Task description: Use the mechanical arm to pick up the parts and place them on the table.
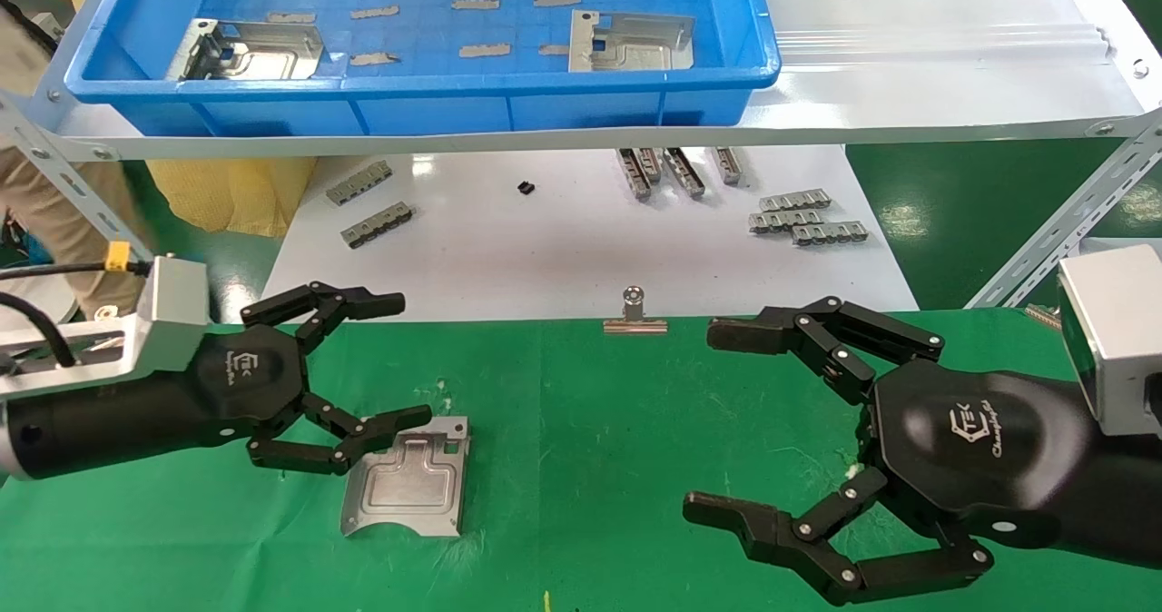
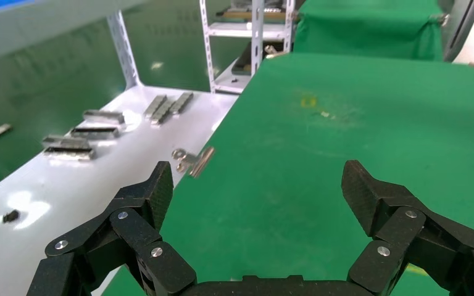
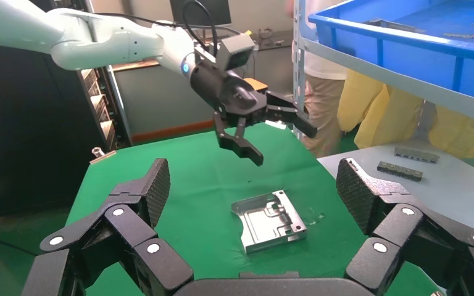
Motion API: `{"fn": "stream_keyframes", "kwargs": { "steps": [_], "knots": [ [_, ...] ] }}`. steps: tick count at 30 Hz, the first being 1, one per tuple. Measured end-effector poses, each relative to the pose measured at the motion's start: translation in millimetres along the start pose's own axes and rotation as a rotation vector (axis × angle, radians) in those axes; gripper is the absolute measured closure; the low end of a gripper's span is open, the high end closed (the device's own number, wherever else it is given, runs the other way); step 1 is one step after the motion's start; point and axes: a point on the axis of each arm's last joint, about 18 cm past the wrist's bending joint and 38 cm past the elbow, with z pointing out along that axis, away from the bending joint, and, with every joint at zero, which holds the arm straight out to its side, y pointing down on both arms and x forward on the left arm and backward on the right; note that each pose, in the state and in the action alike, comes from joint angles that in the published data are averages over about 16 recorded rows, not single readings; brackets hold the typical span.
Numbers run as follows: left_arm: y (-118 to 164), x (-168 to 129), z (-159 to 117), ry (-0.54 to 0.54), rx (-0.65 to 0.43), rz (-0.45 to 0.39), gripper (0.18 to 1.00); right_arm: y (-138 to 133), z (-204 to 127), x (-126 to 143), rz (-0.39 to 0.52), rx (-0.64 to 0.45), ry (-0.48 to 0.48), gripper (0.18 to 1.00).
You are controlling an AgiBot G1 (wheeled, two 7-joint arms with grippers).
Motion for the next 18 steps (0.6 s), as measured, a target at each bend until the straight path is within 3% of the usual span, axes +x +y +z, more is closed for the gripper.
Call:
{"fn": "stream_keyframes", "kwargs": {
  "steps": [18],
  "knots": [
    [-50.8,43.7,-10.1,0.093,0.09,-0.04,0.183,0.0,0.0,0.0,0.0,0.0,0.0,0.179]
  ]
}}
